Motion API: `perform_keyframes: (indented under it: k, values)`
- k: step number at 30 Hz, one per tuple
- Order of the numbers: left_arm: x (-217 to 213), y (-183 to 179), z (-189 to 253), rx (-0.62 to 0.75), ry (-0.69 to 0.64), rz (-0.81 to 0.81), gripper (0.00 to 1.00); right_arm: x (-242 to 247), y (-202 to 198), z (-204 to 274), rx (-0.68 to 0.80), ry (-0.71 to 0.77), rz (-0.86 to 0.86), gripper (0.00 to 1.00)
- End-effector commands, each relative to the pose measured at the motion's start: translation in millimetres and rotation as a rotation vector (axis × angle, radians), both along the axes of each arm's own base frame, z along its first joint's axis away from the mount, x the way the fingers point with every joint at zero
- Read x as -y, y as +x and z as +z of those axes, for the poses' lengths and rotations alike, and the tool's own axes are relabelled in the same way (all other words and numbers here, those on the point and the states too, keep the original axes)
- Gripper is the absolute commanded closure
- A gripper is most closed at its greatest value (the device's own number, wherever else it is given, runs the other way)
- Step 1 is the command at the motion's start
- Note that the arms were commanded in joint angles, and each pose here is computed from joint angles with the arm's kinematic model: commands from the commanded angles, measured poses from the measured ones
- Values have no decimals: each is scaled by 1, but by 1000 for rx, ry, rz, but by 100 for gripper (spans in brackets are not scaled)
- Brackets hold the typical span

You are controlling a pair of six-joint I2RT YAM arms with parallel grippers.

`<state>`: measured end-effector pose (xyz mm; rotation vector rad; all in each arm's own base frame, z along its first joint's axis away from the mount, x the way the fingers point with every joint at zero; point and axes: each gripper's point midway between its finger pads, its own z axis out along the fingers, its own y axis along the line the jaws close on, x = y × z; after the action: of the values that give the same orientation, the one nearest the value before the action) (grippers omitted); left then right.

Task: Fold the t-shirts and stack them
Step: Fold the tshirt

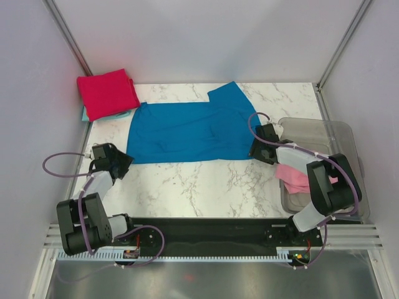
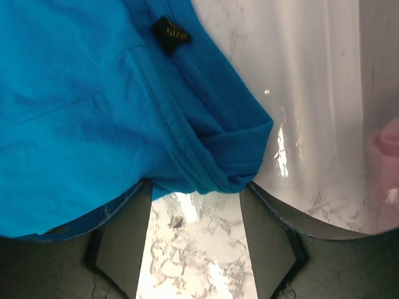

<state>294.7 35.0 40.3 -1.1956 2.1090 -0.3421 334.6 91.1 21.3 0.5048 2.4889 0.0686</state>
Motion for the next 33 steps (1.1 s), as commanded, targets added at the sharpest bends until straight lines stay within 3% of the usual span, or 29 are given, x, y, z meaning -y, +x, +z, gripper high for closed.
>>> perform_keyframes:
  k: [1,6,8,14,16,20,22,33]
  values:
    - [-7,15,-5,23,-14,59,38,9,15,0,18,-34,-17,34]
    - [-10,19,-19,-10,-20,74,40,22,17,-4,5,-38,-42,35]
    - [-11,22,-23,-12,-16,71,58,26,17,-6,-1,-36,-51,40]
    - [-11,35,-24,-4,-30,61,97,26,14,-9,-16,-31,-47,58]
    - [-12,34,-21,-17,-31,69,98,25,18,-8,-13,-27,-43,66]
    - [-22,27,2,22,-18,107,98,23,26,-9,-17,-36,-12,93]
    - [-23,21,7,14,-24,116,98,19,30,-6,-18,-32,8,100]
    - [-57,-19,67,68,11,143,98,12,-7,27,16,76,-3,100]
